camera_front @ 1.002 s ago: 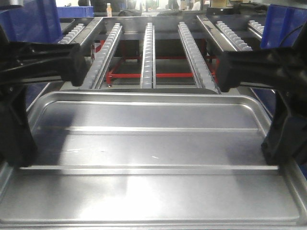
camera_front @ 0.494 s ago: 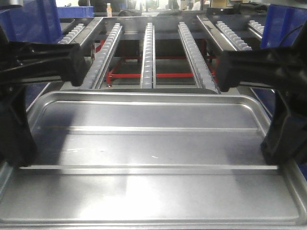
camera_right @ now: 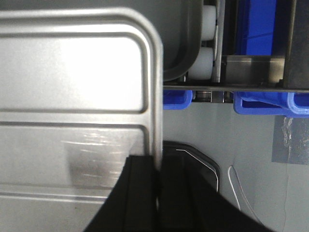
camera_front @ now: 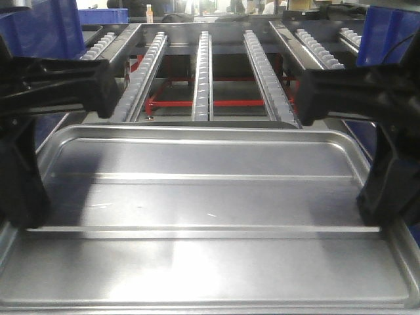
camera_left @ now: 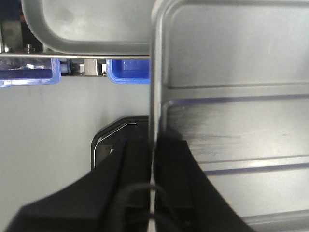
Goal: Grab silver tray and place in blue box
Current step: 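Hold the tray level in both grippers while the base waits, then carry the tray in both grippers while the base turns away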
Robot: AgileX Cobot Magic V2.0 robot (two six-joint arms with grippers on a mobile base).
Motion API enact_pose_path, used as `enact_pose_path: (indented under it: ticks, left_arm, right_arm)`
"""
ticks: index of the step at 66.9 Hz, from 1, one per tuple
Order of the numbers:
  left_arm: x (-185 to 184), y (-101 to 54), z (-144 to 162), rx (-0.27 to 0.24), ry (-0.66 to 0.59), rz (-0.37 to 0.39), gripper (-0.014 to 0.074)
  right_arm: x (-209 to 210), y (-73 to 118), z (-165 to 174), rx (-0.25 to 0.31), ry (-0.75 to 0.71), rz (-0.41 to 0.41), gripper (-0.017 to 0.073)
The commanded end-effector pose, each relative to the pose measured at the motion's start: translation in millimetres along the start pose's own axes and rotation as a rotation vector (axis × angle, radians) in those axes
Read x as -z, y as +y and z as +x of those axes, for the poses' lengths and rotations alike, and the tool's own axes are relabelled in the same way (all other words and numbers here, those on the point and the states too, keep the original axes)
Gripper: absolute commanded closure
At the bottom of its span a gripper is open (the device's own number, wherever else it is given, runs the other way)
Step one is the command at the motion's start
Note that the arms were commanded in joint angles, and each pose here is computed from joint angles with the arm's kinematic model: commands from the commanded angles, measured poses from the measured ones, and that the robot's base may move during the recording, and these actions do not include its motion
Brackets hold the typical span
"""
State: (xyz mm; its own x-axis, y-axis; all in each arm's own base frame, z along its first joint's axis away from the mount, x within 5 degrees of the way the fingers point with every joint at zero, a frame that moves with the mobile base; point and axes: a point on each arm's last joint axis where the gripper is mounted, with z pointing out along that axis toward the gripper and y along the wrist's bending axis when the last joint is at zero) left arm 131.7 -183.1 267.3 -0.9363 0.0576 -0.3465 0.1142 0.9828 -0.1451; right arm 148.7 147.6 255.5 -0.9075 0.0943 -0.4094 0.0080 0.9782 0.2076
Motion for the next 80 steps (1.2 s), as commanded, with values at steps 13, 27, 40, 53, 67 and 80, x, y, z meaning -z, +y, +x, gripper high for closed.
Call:
enact_pose_path:
  ticks: [13, 27, 40, 53, 67, 80]
  left_arm:
    - [13.2, 0.3, -4.3, -0.001, -0.047, 0.02, 0.0608]
    - [13.2, 0.3, -4.3, -0.001, -0.047, 0.02, 0.0608]
    - [13.2, 0.3, -4.3, -0.001, -0.047, 0.02, 0.0608]
    - [13.2, -0.3, -3.3, 0.007, -0.036, 0.026, 0.0608]
    - [13.2, -0.3, -3.3, 0.007, -0.036, 0.026, 0.0608]
    - [13.2, -0.3, -3.3, 0.007, -0.036, 0.026, 0.0608]
  right_arm:
    - [11.2, 1.4, -8.8, 0.019, -0.067, -0.026, 0.05]
    - [11.2, 1.4, -8.8, 0.019, -0.067, -0.026, 0.05]
    - [11.2, 1.4, -8.8, 0.019, -0.067, -0.026, 0.05]
    - [11.2, 1.3, -8.7, 0.019, -0.066, -0.025, 0.05]
    - [11.2, 1.2, -8.7, 0.019, -0.066, -0.024, 0.05]
    - [11.2, 1.2, -8.7, 0.019, -0.066, -0.024, 0.05]
